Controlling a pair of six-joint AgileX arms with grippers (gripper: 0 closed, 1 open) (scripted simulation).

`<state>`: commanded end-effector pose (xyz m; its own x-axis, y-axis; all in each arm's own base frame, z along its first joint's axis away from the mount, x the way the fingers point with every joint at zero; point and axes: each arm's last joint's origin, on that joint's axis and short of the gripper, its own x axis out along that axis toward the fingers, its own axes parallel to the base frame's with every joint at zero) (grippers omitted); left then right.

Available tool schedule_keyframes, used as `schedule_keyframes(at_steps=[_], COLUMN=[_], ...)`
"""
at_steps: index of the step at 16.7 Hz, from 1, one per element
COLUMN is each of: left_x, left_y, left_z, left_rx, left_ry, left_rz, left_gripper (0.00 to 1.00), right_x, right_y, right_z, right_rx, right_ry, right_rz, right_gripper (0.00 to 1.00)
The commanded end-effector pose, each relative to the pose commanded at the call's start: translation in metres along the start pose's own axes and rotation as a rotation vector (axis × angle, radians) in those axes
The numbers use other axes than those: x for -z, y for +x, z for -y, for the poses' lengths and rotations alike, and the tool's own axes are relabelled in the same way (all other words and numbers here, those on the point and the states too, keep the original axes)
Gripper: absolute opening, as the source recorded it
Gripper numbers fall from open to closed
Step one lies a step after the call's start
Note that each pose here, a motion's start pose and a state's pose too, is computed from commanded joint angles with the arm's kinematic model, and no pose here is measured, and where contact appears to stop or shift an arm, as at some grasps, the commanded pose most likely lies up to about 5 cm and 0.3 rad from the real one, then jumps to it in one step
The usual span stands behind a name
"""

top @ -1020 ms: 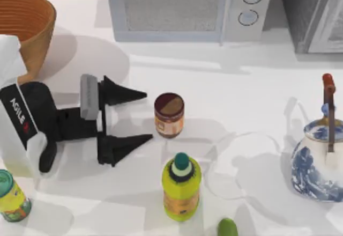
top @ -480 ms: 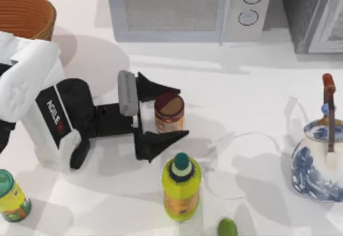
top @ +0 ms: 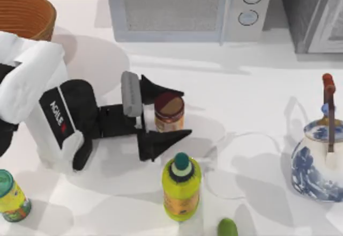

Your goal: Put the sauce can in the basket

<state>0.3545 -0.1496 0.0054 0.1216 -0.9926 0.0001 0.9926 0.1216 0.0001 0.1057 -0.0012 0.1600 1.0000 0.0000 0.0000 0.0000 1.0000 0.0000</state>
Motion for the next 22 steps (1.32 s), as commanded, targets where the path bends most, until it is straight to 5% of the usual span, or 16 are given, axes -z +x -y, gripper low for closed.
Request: schedule_keyframes(at_steps=[10,22], left_x=[0.000,-0.011], left_y=[0.000,0.000], left_z=[0.000,-0.005], left_rx=[0.000,0.015], left_ry=[0.000,0.018], left_rz=[0.000,0.004], left_gripper=[0.02,0.00], right_x=[0.000,0.000], right_y=[0.000,0.000], right_z=[0.000,0.000], right_rx=[0.000,0.000], right_ry=[0.000,0.000], right_rz=[0.000,0.000], right_gripper=[1.00,1.00])
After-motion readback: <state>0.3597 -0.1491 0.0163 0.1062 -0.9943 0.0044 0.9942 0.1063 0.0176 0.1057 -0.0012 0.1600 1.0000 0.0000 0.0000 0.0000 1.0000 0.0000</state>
